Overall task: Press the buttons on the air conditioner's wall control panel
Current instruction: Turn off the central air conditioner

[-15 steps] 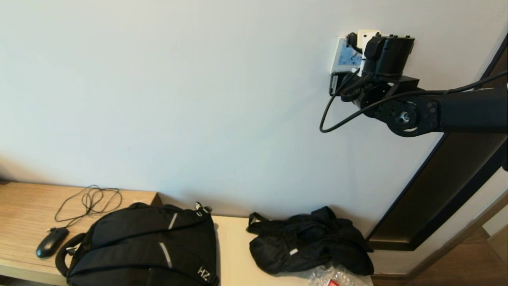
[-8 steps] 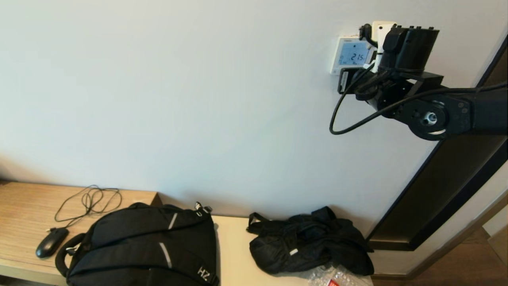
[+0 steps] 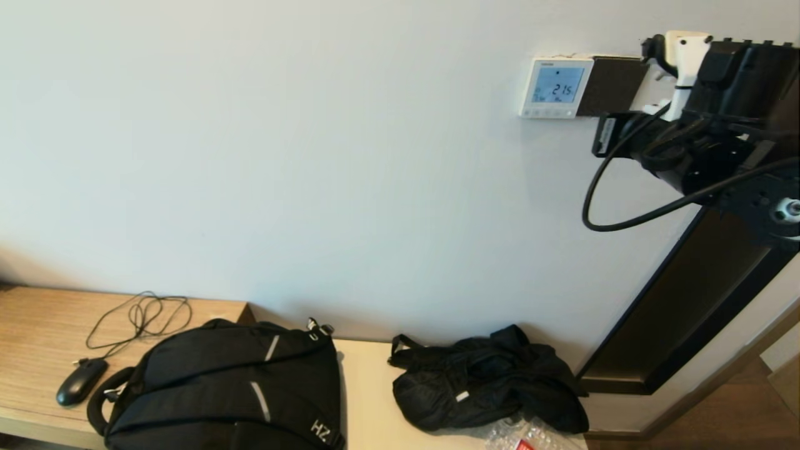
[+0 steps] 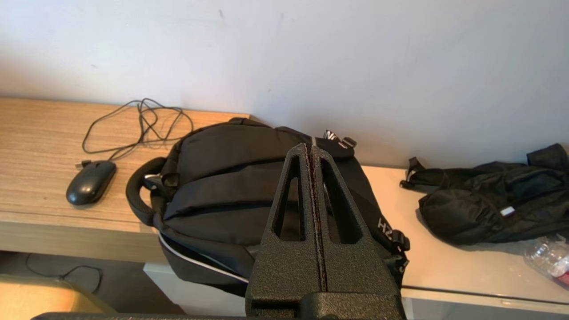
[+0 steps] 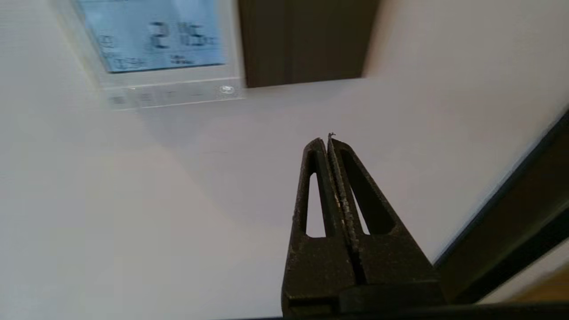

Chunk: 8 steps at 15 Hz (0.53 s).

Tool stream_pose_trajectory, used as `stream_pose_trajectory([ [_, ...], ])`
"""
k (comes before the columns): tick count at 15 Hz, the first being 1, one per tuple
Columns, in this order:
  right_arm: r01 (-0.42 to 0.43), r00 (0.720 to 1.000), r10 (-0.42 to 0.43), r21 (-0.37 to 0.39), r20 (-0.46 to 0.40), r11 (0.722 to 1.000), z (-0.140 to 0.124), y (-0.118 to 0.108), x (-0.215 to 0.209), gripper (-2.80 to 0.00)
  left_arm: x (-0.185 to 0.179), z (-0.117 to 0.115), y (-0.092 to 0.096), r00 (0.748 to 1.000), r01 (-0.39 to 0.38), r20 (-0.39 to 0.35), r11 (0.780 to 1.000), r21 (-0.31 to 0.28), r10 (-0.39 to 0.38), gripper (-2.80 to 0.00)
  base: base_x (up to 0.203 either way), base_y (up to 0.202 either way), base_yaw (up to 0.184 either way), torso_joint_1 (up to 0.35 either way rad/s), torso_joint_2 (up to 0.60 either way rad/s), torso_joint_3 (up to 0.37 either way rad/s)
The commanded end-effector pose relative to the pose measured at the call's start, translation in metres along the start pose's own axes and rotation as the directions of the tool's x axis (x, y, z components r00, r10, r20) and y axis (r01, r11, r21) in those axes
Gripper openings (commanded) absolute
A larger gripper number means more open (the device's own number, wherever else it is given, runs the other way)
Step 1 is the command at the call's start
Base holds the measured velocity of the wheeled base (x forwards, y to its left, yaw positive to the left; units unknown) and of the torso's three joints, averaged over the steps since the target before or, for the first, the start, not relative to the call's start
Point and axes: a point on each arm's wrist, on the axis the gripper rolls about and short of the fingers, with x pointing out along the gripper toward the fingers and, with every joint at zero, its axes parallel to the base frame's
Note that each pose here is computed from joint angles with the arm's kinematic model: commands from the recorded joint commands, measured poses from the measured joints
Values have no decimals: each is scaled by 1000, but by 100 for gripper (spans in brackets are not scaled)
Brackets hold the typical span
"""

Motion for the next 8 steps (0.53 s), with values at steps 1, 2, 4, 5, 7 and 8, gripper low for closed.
stream_pose_trajectory([
  [1, 31, 999, -31, 6, 15, 1000, 8, -20, -18, -280, 0, 0, 0, 1000, -1, -1, 1000, 0, 1, -280, 0, 0, 0, 0, 0, 0],
  [2, 37, 999, -37, 6, 14, 999, 9, -27, -27, -280, 0, 0, 0, 1000, -1, 0, 1000, 0, 1, -280, 0, 0, 0, 0, 0, 0],
  [4, 50, 999, -50, -1, 3, 999, 5, -40, -39, -280, 0, 0, 0, 1000, -1, 0, 1000, -1, 1, -280, 0, 0, 0, 0, 0, 0],
  [5, 48, 999, -48, -5, -8, 999, 1, -44, -43, -280, 0, 0, 0, 1000, -1, -1, 1000, -1, 1, -280, 0, 0, 0, 0, 0, 0],
  [7, 32, 999, -32, 1, -22, 999, -5, -51, -53, -280, 0, 0, 0, 1000, -1, 1, 1000, 0, 1, -280, 0, 0, 0, 0, 0, 0],
  [8, 33, 999, -33, -3, -37, 999, -10, -57, -56, -280, 0, 0, 0, 1000, -1, -1, 1000, -1, 1, -280, 0, 0, 0, 0, 0, 0],
])
